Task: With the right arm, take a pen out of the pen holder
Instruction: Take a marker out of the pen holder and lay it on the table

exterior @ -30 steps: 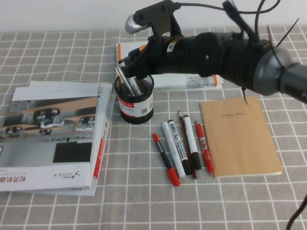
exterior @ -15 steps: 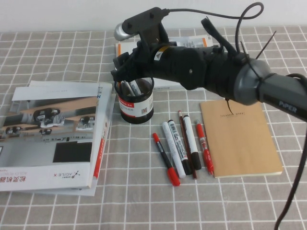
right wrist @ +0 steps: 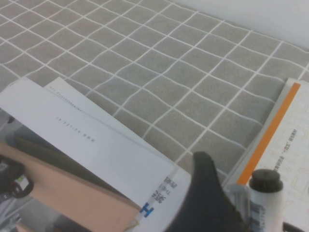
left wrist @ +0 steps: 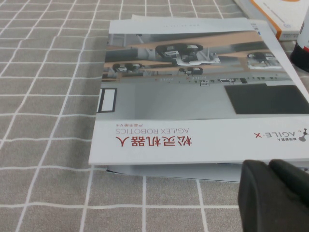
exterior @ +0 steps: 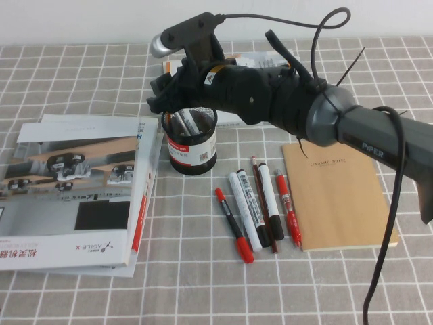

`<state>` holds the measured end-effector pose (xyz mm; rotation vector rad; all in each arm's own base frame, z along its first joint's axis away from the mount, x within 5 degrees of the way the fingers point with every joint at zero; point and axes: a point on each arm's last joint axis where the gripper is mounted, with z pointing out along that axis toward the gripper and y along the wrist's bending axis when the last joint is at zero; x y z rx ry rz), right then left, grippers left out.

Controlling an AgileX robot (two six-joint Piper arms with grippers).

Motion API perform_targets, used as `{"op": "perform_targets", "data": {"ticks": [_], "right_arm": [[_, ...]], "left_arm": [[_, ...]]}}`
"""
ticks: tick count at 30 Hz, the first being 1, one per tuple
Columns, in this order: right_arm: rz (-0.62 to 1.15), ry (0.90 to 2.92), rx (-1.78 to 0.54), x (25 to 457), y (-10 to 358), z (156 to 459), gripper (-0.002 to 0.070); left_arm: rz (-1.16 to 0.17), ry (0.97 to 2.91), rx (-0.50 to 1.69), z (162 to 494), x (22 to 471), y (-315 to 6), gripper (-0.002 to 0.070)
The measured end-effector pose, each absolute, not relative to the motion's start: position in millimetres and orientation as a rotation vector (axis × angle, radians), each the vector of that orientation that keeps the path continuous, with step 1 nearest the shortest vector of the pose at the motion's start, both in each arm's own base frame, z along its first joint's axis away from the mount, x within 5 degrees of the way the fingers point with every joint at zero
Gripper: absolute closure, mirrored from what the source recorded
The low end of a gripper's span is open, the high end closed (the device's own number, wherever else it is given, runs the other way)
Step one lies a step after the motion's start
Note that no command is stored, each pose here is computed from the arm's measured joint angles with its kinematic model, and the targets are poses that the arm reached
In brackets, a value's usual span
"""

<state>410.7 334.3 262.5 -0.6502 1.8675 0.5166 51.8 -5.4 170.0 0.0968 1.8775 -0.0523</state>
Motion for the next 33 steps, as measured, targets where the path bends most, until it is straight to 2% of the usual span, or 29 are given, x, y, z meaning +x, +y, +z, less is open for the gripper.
{"op": "perform_targets", "data": {"ticks": [33], "right_arm": [[0.503, 1.907, -0.658, 417, 334, 246, 0.0293]], "left_arm": [[-0.052, 1.878, 0.097, 170, 52, -5, 0.0678]]}}
